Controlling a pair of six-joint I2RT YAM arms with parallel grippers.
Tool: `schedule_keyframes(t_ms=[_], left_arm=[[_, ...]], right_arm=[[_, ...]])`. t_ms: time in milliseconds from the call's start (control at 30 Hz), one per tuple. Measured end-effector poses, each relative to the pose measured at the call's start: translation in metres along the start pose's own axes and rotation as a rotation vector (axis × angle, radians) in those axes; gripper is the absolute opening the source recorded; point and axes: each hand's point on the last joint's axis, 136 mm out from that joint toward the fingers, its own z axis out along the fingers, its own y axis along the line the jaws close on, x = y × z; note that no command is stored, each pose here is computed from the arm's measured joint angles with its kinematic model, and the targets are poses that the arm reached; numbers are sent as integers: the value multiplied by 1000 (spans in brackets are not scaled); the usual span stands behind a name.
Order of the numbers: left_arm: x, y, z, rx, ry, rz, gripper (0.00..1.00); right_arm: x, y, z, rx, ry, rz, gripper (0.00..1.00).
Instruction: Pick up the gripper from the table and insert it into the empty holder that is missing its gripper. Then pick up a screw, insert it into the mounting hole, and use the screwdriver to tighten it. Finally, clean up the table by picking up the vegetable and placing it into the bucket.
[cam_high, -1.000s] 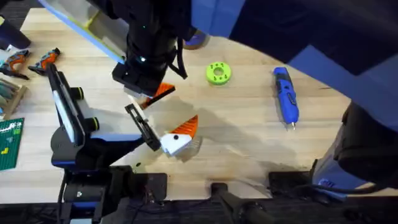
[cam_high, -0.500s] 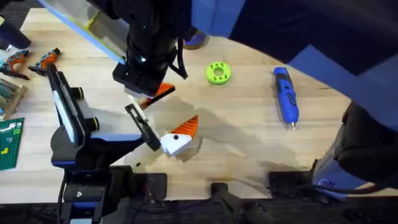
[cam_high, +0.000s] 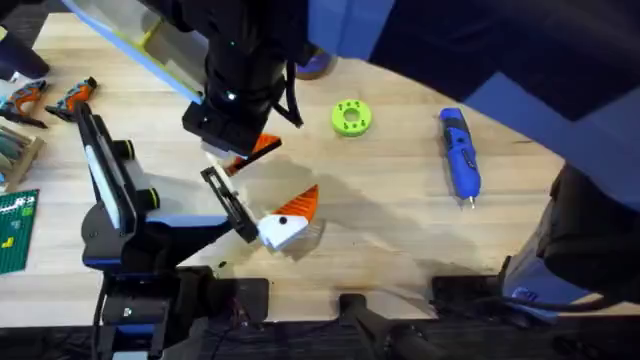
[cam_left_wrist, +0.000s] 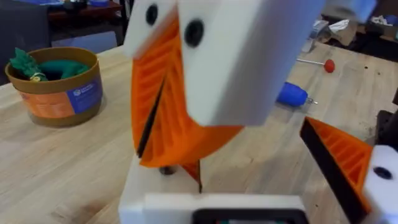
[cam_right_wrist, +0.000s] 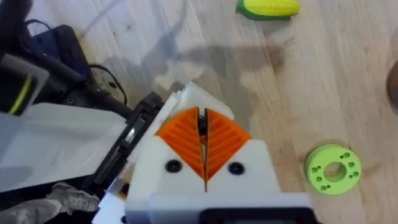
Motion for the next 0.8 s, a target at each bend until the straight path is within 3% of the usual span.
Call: schedule_keyframes(t_ms=[800], left_arm=[[0, 0, 0, 0, 0, 1, 985]], right_arm=[[-3, 0, 0, 2, -10, -1, 6]])
